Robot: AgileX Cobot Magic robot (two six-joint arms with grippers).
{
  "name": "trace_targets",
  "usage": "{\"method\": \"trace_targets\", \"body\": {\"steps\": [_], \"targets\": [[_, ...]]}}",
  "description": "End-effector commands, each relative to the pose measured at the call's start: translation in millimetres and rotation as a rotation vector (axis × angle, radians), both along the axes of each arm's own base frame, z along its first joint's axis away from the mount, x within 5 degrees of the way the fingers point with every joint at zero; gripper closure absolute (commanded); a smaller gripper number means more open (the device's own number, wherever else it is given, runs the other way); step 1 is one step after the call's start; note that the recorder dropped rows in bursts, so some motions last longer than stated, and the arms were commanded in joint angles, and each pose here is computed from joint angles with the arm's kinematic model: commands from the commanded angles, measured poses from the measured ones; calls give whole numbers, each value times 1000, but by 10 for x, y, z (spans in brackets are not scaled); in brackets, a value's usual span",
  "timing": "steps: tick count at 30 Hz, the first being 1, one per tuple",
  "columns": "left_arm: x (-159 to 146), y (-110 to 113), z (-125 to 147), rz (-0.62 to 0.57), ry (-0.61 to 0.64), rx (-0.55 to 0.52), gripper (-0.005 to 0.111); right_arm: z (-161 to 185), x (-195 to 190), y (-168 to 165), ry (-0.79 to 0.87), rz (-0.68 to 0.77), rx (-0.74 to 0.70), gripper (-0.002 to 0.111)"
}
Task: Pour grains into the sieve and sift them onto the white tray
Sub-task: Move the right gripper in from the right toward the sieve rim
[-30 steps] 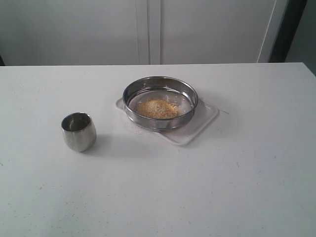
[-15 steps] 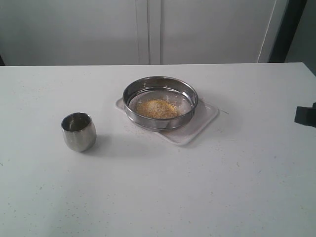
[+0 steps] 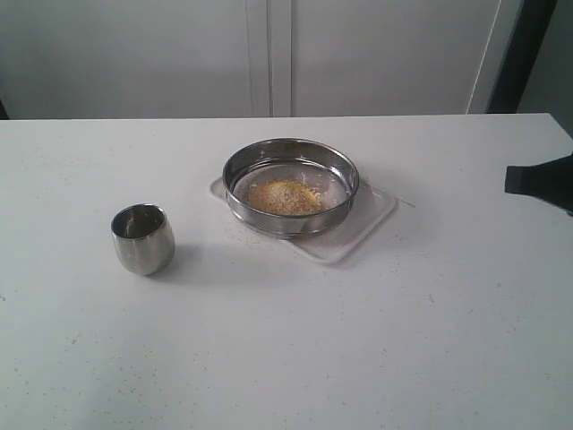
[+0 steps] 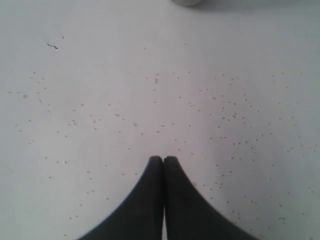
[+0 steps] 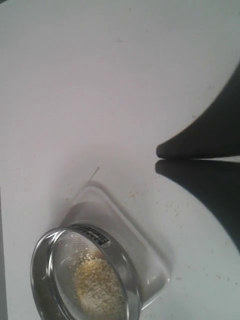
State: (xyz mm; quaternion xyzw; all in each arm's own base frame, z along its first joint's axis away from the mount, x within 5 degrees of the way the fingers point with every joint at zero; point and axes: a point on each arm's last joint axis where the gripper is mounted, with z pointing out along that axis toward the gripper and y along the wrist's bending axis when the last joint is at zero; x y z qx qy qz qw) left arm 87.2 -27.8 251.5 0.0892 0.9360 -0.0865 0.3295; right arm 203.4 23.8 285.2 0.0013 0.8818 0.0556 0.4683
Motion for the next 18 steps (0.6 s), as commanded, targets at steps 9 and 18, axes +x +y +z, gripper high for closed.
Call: {"method": "trace_targets", "body": {"steps": [9,18], "targets": [[-21,-2,-25,-1,15,-4,107,126,228,33,42,2,-1,108],[-21,-2,-25,-1,15,-4,107,13,823,162,240,12,13,108]]}}
